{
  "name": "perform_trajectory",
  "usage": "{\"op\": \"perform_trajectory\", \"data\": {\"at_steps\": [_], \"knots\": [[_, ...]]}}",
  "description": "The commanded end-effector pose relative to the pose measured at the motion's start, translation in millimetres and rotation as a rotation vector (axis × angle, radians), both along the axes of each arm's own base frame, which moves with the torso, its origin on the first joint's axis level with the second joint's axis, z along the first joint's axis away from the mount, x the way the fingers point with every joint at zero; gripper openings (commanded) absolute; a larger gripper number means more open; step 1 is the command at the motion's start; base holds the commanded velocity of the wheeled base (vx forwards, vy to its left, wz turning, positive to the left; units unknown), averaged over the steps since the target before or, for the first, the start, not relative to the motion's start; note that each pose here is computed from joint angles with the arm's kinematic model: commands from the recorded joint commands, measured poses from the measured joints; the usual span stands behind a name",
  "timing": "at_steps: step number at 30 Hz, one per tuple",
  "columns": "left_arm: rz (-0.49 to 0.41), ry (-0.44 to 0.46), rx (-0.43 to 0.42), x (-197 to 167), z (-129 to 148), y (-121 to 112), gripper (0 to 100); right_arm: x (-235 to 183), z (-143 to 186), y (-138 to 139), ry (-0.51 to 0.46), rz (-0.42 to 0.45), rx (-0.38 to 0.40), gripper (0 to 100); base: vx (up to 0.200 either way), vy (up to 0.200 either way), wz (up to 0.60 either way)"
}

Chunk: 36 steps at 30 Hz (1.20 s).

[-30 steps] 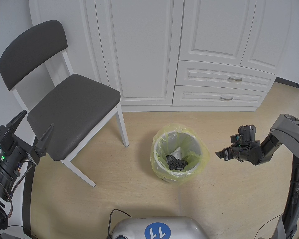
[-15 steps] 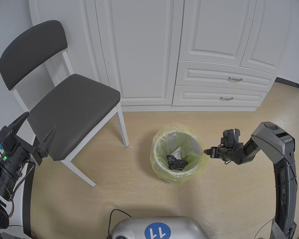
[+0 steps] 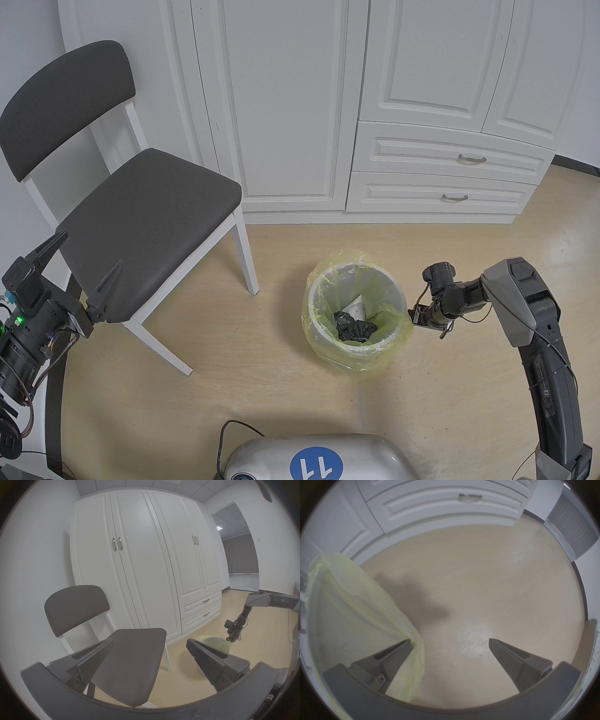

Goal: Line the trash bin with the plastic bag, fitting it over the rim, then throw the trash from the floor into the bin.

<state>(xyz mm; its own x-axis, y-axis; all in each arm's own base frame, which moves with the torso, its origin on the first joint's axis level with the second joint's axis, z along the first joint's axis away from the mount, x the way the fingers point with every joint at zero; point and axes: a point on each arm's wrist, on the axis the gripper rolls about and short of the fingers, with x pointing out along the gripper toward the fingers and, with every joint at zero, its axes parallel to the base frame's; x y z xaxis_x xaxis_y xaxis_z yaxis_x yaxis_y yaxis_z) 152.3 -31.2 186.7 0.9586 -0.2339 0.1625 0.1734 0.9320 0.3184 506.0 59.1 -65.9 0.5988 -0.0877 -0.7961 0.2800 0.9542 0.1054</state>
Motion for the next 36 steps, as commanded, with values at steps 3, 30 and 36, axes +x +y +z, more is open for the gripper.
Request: {"op": "perform_trajectory", "data": {"at_steps": [3,30,36], "knots": [[-0.015,0.028,0.011,9,-9,-4,100,1,-39,2,0.093,-0.066,-0.013,100,0.000,0.000,0.00],[-0.052,-0.035,-0.003,4,-6,-10,100,-121,15,-62,-0.578,0.060,0.433,100,0.000,0.000,0.00],[-0.057,-0.106,-0.016,-15,3,-6,100,-156,35,-64,-0.599,0.054,0.412,100,0.000,0.000,0.00]]}}
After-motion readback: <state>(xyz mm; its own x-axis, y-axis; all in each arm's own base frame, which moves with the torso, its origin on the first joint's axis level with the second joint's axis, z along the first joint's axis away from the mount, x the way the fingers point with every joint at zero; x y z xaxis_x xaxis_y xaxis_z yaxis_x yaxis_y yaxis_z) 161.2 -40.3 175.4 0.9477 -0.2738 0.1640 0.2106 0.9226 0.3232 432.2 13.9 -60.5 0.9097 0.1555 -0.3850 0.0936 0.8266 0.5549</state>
